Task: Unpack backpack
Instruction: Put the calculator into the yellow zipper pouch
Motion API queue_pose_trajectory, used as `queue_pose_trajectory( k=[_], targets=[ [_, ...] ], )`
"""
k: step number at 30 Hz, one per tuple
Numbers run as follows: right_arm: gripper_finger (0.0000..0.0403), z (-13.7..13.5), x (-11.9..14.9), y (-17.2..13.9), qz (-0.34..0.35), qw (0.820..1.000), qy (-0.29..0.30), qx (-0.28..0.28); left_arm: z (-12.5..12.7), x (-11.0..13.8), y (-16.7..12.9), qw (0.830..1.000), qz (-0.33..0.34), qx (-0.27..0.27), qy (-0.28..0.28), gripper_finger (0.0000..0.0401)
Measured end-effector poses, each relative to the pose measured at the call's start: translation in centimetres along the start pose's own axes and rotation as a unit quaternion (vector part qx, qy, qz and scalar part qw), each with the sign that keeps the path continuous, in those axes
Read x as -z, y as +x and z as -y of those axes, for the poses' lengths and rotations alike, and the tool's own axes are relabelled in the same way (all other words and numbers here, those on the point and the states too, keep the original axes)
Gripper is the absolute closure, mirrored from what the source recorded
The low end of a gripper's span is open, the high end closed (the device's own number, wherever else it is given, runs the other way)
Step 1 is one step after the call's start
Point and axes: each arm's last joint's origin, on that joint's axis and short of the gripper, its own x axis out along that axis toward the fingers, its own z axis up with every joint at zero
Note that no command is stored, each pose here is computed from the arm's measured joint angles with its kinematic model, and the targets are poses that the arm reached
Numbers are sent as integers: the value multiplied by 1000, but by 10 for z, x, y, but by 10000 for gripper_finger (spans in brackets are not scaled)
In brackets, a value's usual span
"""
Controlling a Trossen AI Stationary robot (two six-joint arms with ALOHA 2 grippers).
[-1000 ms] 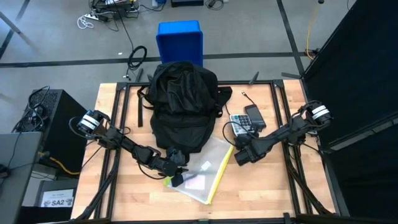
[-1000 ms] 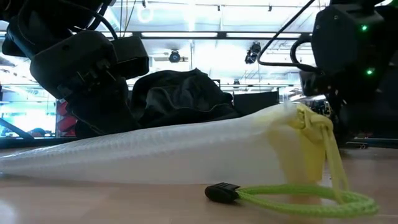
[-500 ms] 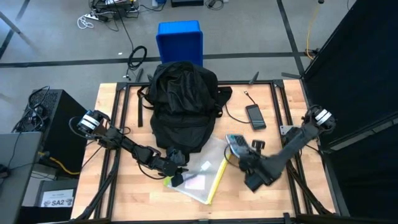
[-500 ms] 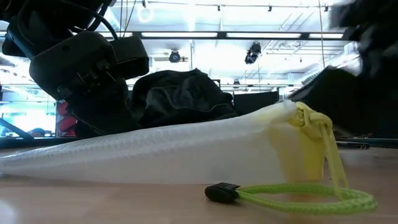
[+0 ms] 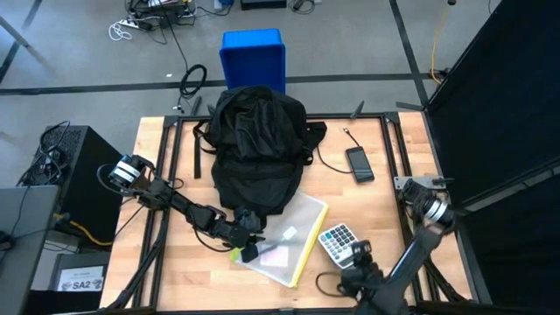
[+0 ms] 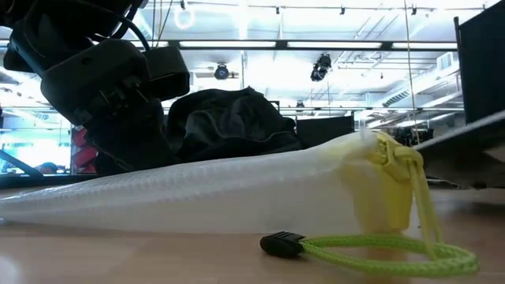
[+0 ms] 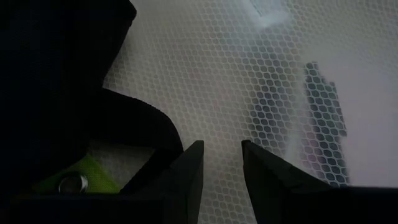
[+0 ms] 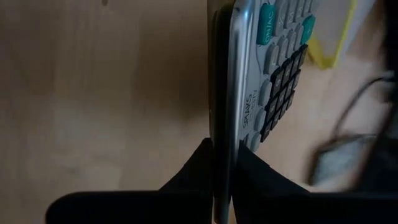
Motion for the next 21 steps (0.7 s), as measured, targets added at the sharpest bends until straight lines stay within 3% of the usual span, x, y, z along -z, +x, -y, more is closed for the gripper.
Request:
queue_pose_trajectory(
  k=[5, 15, 21],
  targets=[
    [403, -16, -28, 15, -12, 996, -84, 17, 0, 0, 0, 1000, 0, -1, -7, 314],
    [403, 6, -57, 34, 1, 992, -106, 66, 0, 0, 0, 1000, -1, -2, -7, 314],
    [403, 17, -82, 44, 59, 989, -122, 65, 0, 0, 0, 1000, -1, -1, 2, 314]
  ],
)
